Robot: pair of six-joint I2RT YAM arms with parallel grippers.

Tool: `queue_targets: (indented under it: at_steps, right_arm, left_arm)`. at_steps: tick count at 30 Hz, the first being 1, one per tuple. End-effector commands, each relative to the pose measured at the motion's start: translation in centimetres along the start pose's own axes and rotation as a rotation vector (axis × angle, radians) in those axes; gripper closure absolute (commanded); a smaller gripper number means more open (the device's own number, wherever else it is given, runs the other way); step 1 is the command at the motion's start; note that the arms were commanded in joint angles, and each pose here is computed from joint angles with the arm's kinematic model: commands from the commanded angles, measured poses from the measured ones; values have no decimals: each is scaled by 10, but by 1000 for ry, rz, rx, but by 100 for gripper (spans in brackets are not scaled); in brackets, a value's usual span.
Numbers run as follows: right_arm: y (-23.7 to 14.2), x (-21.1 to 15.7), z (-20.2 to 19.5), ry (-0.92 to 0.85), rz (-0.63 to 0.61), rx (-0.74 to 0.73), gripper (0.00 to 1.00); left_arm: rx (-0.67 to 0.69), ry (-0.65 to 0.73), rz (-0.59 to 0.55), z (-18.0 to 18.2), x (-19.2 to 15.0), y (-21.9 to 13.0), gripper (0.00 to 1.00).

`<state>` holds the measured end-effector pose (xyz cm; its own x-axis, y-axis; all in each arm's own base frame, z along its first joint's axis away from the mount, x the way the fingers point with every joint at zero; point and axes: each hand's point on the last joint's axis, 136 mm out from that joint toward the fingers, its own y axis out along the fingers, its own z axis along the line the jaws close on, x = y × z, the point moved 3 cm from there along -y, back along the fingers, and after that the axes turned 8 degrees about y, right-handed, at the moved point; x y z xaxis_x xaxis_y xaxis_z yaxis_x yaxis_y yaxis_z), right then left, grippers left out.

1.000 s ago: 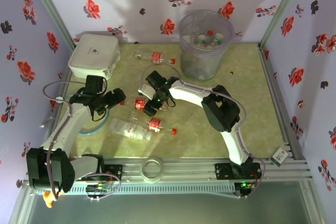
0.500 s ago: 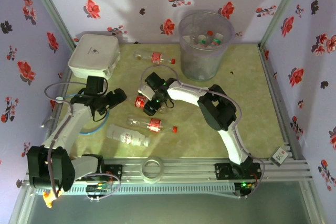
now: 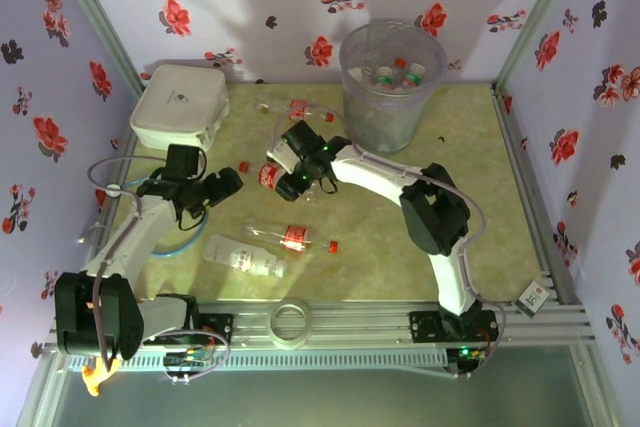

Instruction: Put the plastic bottles in the bin

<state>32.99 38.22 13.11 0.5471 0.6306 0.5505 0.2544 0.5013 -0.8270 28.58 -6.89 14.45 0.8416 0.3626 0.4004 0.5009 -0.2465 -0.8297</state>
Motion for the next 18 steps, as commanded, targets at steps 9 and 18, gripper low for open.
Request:
queue_targets:
  at_steps: [9,18]
  right_arm:
    - [-123,53,-27,113,-256,-118,43]
    - [-261,68,-89,251,-515,-425,46]
  left_arm:
    - [-29,5,10,-8,8,10,8]
    - [-42,12,17,-14,9,18,8]
